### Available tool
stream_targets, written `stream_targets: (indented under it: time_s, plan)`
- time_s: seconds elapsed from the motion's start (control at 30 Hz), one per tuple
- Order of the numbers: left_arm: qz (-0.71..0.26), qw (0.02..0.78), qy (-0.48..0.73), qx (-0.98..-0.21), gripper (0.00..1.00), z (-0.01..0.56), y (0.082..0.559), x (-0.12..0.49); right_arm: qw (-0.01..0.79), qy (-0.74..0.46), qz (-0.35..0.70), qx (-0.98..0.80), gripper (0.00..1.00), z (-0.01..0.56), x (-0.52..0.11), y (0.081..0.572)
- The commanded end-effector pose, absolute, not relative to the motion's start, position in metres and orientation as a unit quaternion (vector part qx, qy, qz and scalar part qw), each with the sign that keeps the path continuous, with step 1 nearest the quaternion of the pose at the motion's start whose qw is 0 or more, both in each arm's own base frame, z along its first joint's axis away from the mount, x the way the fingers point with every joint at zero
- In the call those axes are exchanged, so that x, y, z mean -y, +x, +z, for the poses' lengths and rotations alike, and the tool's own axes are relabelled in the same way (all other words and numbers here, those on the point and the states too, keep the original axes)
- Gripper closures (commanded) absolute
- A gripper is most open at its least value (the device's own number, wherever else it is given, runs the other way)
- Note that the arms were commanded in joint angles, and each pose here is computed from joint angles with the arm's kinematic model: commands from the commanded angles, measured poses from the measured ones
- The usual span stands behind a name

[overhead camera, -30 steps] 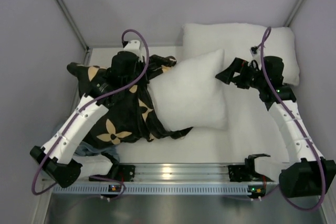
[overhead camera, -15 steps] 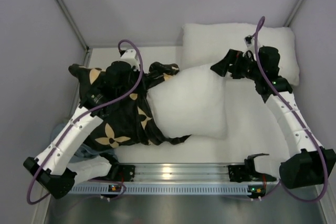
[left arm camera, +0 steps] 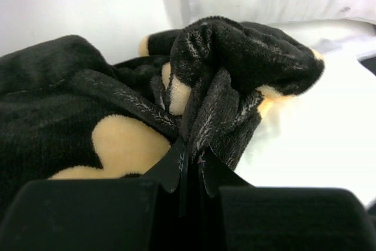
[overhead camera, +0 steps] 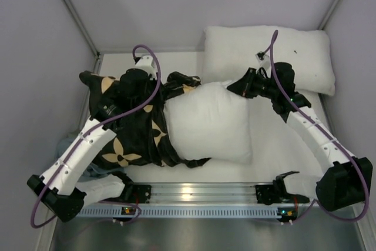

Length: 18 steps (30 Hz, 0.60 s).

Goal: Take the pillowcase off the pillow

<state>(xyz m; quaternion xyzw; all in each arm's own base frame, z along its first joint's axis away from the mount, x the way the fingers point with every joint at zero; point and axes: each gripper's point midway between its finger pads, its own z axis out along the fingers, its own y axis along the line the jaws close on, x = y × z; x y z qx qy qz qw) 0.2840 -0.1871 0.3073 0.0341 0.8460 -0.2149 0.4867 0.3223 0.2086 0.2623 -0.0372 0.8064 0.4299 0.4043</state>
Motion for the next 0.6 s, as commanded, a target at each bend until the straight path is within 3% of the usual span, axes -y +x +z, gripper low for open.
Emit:
stream_targets:
  time_s: [0.0,0.3,0.43,0.57]
  plan:
    - [-0.200,0.545,-0.014,-0.814,1.00,0.344,0.311,0.182,0.447,-0.039,0.444,-0.775,1.00,0.305,-0.213,0.305]
    - [-0.032,0.552,-0.130,-0.823,1.00,0.301,0.359,0.135,0.591,0.059,0.374,-0.713,1.00,0.410,-0.134,0.313]
    - [0.025,0.511,-0.158,-0.844,1.00,0.268,0.380,0.106,0.605,0.087,0.393,-0.687,1.00,0.440,-0.103,0.313]
    - [0.056,0.487,-0.179,-0.853,1.00,0.256,0.388,0.083,0.661,0.120,0.347,-0.654,1.00,0.479,-0.057,0.308]
